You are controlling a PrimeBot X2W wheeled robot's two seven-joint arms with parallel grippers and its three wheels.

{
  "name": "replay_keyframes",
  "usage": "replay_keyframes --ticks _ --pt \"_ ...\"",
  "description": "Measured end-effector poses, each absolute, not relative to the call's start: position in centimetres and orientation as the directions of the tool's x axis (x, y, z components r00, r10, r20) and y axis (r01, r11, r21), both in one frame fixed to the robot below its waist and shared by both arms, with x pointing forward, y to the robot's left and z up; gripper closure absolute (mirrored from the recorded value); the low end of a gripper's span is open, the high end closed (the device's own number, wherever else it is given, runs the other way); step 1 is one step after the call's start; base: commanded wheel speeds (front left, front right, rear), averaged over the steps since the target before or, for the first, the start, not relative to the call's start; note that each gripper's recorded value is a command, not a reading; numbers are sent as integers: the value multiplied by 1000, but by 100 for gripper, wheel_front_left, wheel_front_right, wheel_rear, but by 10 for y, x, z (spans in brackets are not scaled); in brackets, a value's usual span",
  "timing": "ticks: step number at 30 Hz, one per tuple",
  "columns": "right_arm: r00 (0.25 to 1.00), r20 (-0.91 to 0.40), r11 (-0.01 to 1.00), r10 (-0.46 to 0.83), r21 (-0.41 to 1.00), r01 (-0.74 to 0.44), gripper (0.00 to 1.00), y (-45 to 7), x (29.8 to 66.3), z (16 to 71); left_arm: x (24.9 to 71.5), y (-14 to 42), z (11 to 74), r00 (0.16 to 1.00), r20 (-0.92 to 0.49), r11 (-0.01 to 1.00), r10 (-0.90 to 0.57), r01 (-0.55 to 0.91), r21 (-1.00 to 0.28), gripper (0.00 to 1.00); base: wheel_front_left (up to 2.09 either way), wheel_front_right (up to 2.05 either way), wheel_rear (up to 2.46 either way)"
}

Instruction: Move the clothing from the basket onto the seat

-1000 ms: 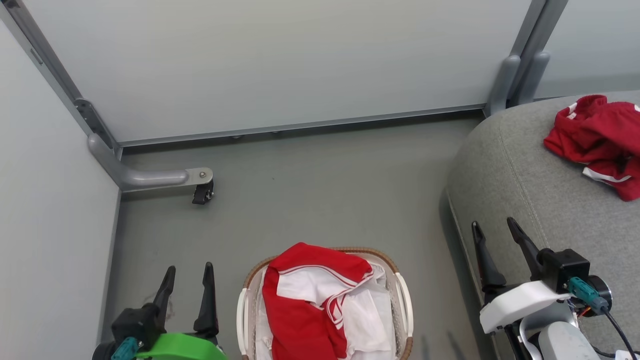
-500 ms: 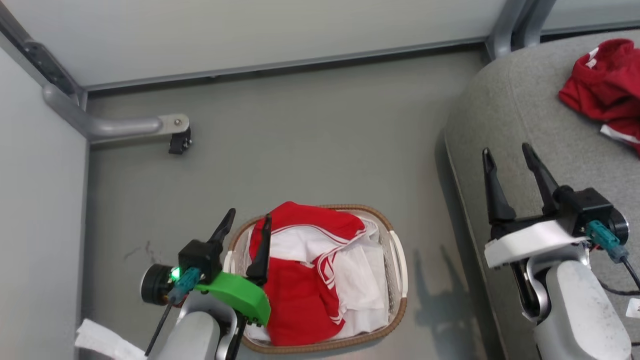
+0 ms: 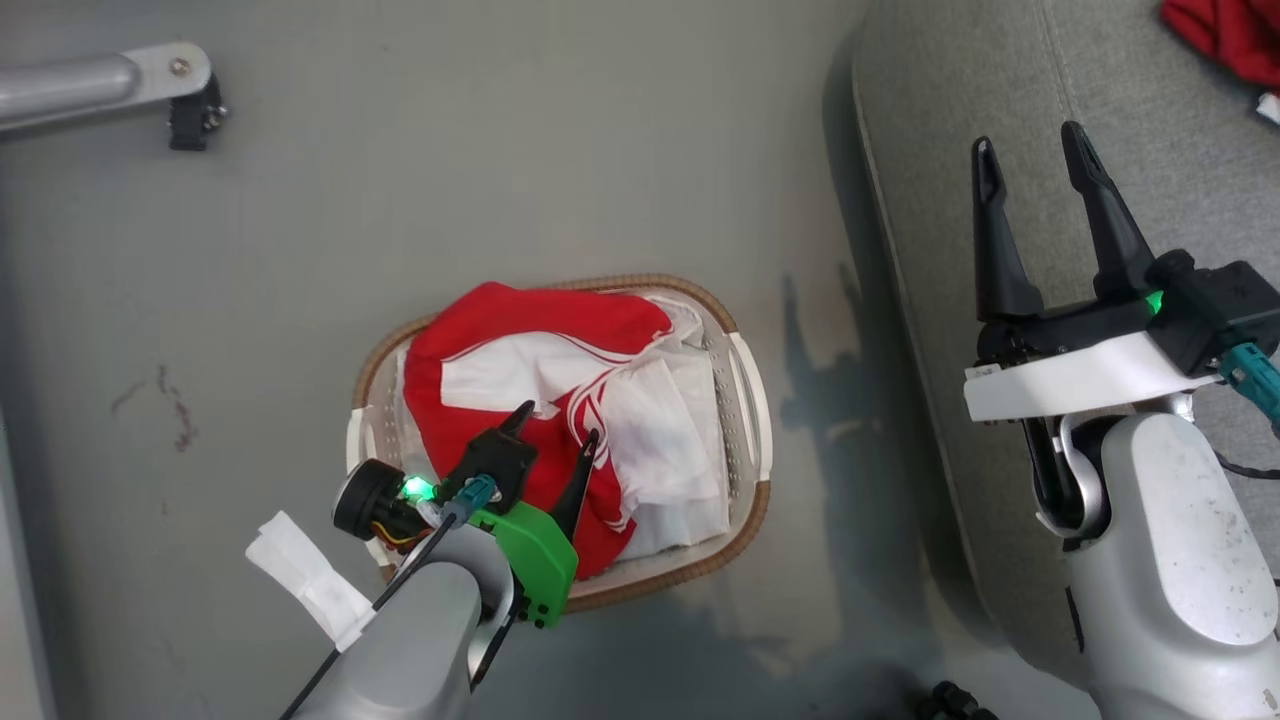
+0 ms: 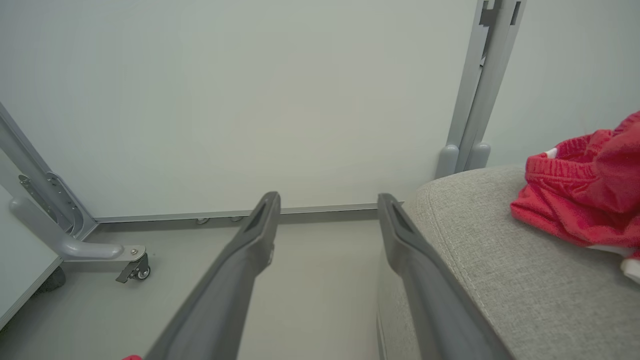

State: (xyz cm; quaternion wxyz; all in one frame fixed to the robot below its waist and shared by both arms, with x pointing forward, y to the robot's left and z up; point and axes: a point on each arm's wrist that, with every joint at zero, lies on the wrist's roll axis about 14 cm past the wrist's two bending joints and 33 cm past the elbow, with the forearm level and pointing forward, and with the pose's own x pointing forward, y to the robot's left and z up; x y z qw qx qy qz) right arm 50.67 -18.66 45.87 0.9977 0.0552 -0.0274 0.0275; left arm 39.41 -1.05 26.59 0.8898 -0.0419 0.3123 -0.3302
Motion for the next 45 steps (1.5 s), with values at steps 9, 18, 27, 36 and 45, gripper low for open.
replay_keyframes --ticks 9,18,27,36,45 --pt "1000 2 993 19 120 -19 0 -203 523 420 357 -27 187 354 -672 694 -651 635 -338 0 0 0 0" --pt "1000 -24 995 -8 103 11 0 -219 530 397 346 -37 137 253 -726 683 -640 621 -385 0 0 0 0" --pt "997 -70 997 -34 68 39 0 -233 525 377 352 -45 106 249 -759 731 -602 553 -399 0 0 0 0" --pt "996 -75 997 -45 53 49 0 -239 524 375 356 -46 91 257 -785 764 -564 523 -378 100 0 0 0" --pt "996 -68 997 -54 57 58 0 -241 524 380 362 -45 103 279 -770 762 -574 525 -379 100 0 0 0"
